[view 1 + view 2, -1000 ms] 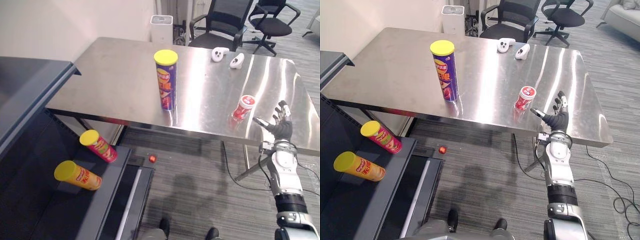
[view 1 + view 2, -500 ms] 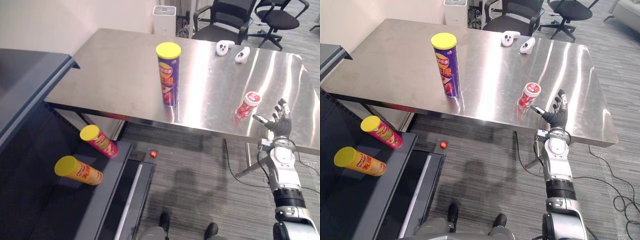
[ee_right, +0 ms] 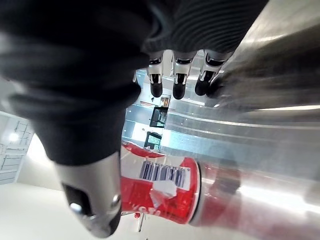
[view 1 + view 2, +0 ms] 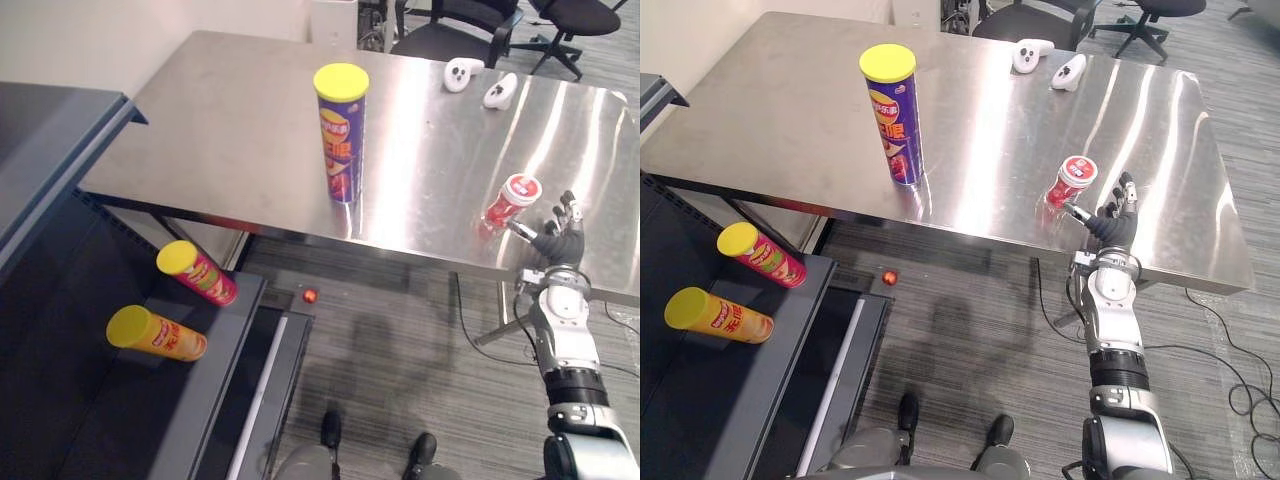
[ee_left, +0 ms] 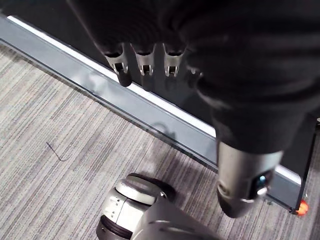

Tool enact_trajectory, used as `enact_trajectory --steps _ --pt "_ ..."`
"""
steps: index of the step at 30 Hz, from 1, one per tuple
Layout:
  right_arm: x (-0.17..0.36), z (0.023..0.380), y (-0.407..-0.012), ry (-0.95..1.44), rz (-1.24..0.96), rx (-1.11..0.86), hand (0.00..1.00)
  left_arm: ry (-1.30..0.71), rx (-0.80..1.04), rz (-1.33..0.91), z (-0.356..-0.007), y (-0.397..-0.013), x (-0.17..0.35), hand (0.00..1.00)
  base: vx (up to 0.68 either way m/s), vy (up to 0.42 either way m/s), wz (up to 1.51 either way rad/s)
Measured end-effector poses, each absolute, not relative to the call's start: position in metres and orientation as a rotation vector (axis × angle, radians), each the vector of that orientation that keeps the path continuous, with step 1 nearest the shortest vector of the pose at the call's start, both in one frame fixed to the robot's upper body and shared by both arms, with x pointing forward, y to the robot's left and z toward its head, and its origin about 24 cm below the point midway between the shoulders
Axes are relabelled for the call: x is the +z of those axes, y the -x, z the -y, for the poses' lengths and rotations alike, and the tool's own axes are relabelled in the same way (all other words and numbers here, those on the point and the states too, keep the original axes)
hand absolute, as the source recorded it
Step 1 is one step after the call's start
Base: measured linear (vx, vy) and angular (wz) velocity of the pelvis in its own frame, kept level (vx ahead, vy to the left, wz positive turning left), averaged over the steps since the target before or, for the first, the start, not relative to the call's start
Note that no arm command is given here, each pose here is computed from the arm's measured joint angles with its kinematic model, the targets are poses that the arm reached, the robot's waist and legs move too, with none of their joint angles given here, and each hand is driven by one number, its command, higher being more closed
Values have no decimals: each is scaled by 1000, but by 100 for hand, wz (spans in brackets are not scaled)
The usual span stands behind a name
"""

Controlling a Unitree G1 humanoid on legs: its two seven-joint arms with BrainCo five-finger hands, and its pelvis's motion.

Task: Put the gum and the chips on the shelf.

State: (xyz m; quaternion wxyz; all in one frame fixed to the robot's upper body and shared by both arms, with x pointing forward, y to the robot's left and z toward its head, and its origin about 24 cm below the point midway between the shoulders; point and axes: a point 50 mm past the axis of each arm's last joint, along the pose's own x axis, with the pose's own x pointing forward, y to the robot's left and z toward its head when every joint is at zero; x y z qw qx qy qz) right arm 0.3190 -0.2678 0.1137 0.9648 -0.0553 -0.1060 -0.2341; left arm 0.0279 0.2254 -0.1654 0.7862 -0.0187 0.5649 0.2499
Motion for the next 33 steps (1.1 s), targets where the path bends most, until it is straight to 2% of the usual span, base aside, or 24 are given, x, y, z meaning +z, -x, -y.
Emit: enact_trajectory --steps 19,20,33 --pt "132 263 -328 92 272 -475 0 32 548 -1198 -226 -34 -164 0 9 -3 3" --pt "133 261 -329 90 275 -470 100 31 550 -1195 -226 -35 -164 0 14 -10 9" --pt "153 218 -339 76 362 -301 100 32 570 -1164 -228 -42 -162 0 5 -4 2"
